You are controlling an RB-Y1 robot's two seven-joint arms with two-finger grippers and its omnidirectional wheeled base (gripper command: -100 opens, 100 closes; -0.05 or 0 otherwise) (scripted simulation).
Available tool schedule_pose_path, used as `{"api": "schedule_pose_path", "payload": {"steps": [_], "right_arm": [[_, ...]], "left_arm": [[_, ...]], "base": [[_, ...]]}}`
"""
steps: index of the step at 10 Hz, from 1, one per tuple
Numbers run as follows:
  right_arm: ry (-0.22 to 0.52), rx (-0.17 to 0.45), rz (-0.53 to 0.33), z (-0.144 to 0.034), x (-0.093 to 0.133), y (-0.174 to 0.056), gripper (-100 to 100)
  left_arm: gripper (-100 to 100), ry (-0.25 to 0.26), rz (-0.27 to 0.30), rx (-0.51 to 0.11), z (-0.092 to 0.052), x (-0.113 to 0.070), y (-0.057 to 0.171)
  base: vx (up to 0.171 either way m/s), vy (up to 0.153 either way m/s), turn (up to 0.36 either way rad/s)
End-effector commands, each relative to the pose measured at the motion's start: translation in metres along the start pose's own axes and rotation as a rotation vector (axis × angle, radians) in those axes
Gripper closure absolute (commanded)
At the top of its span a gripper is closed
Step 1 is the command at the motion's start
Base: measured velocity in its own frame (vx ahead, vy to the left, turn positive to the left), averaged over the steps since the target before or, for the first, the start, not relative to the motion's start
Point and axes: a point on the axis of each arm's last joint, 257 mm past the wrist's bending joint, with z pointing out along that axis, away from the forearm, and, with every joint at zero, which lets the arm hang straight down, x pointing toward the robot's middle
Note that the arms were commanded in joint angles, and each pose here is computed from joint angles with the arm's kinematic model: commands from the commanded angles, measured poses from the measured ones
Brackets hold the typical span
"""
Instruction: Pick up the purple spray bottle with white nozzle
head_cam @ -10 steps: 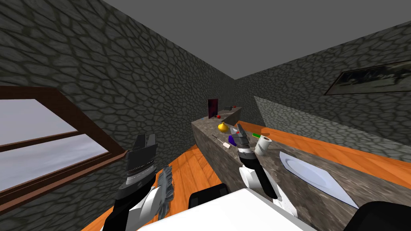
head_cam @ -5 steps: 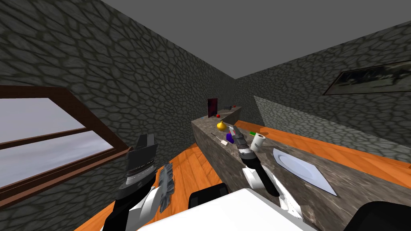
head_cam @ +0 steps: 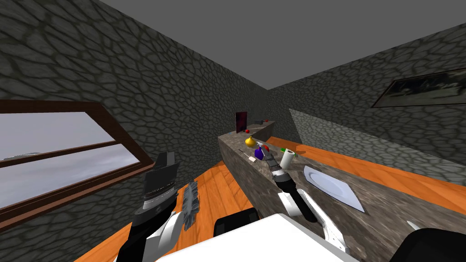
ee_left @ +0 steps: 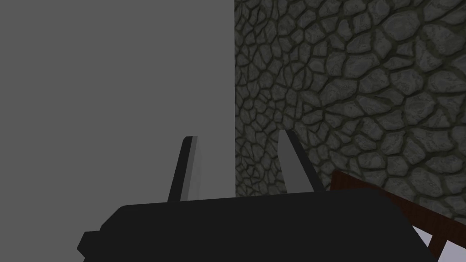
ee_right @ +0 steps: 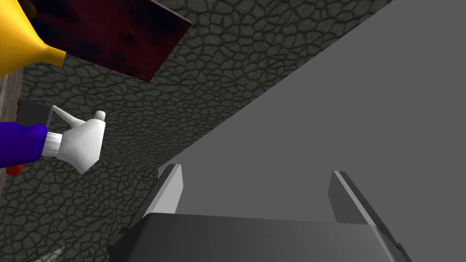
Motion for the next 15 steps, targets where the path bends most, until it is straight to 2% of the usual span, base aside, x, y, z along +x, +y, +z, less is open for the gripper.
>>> {"api": "schedule_pose_path", "payload": {"steps": [1, 5, 9, 10, 15], "right_arm": [[0.03, 0.033, -0.086, -0.007, 0.002, -0.015, -100], [0.126, 0.122, -0.305, -0.031, 0.004, -0.06, -100], [0.253, 0.198, -0.527, -0.061, -0.003, -0.106, -100], [0.253, 0.198, -0.527, -0.061, -0.003, -0.106, -100], [0.423, 0.261, -0.765, -0.097, -0.026, -0.154, -100]], "left_arm": [[0, 0.0, 0.0, 0.0, 0.0, 0.0, 0.0], [0, 0.0, 0.0, 0.0, 0.0, 0.0, 0.0], [0, 0.0, 0.0, 0.0, 0.0, 0.0, 0.0], [0, 0.0, 0.0, 0.0, 0.0, 0.0, 0.0], [0, 0.0, 0.0, 0.0, 0.0, 0.0, 0.0]], "base": [[-0.088, -0.037, 0.071], [-0.072, -0.059, 0.11], [-0.03, -0.049, 0.131], [-0.019, -0.042, 0.048], [0.004, -0.044, 0.129]]}}
